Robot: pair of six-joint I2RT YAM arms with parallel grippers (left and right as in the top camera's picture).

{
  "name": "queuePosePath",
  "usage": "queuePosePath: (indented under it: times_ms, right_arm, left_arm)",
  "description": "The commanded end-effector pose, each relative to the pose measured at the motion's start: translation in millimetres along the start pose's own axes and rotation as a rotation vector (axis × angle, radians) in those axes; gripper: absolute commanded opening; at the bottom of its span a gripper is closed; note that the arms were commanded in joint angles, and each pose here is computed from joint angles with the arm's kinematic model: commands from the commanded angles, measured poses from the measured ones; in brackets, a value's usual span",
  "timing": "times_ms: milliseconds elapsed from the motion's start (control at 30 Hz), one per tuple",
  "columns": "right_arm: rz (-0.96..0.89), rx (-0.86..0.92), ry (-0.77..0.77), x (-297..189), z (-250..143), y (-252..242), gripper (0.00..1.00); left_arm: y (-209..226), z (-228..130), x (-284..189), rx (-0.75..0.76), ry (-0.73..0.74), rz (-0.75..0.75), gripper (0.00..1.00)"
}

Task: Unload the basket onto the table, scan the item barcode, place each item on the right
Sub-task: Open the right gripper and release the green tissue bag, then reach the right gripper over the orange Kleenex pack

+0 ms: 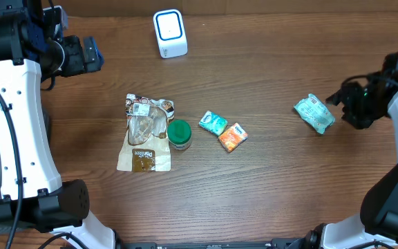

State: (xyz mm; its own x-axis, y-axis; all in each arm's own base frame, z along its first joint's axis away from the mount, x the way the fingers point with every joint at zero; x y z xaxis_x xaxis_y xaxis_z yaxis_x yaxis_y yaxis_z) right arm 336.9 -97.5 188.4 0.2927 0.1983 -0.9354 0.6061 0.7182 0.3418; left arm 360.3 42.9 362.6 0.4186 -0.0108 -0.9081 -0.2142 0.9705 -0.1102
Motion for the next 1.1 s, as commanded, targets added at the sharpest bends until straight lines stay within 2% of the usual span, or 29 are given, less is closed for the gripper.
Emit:
queuePosePath:
  times_ms: [0, 100, 600, 967, 1067]
  right_arm:
    - [0.052, -0.068, -0.01, -15.9, 1.0, 12.8, 0.62]
    - [0.118, -0.163, 0.04, -13.6, -9.8, 27.0, 0.62]
    - [0.16, -0.517, 0.111, 21.3, -77.1, 118.0, 0.62]
    - [0.17, -0.596, 0.207, 74.2, -138.4, 172.0, 0.49]
    - [0.162, -0.581, 0.224, 89.4, -151.2, 181.8, 0.41]
  left_arm:
    - [-0.3, 0.1, 2.4, 0.011, 0.006, -0.003, 1.0]
    - [-0.3, 0.1, 2.4, 0.011, 0.006, -0.003, 1.0]
    - [-0.3, 0.2, 2.4, 0.011, 0.006, -0.003, 1.0]
    - [-0.3, 0.2, 2.4, 0.011, 0.006, -0.003, 0.99]
    - [-0.3, 0.2, 2.4, 0.011, 0.006, -0.003, 1.0]
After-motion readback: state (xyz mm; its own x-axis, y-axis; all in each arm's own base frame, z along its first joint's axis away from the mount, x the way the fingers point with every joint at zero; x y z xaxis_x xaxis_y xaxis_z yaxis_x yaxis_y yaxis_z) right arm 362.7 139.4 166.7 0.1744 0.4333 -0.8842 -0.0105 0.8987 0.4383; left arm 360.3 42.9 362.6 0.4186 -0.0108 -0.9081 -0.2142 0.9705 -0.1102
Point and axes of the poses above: each gripper's point midway between its finger pads, its own x axis out along the fingers, its own y axis along the line the jaws close on, z = x × y, the point moved 7 cm from there along -x, back along the fingers, and after that the axes turned 1 degree about -x, right-handed, at the moved point
